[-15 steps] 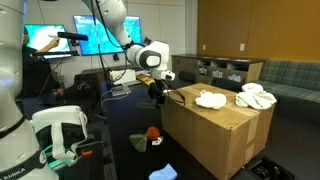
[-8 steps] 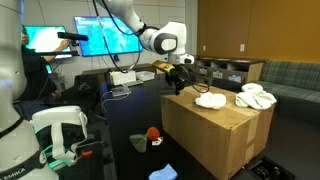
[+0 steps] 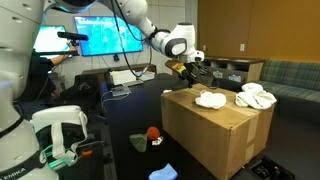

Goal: Put the moose doll on the table, then the white towel on the box, then blue sponge on the table, the white plastic on the box, the turnip plushie on the table, finally, the duster on the box

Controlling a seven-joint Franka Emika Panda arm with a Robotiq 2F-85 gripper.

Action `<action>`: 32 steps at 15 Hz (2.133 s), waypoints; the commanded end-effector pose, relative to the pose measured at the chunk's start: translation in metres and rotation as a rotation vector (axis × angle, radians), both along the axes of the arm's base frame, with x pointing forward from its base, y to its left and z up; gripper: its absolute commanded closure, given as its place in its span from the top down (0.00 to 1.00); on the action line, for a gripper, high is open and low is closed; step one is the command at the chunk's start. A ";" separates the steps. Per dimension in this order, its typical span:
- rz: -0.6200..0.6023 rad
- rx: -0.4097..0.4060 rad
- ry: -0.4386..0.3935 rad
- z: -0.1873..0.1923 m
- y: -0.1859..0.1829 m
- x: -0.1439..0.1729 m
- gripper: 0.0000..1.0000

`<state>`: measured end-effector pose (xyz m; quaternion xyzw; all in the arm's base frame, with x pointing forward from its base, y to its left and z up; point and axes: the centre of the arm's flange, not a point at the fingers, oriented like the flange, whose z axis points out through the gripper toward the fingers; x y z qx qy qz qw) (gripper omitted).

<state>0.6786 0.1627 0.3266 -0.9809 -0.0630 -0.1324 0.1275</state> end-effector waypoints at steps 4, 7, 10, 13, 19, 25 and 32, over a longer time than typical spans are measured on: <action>-0.069 -0.024 -0.113 -0.047 0.008 0.071 0.35; -0.081 -0.038 -0.108 -0.054 0.002 0.081 0.35; -0.051 -0.037 -0.069 -0.035 -0.003 0.079 0.91; -0.015 -0.026 0.000 -0.014 -0.009 0.070 1.00; 0.087 -0.006 0.172 0.046 -0.050 0.039 1.00; 0.081 0.026 0.382 0.104 -0.144 -0.026 1.00; -0.022 0.088 0.462 0.118 -0.257 -0.107 1.00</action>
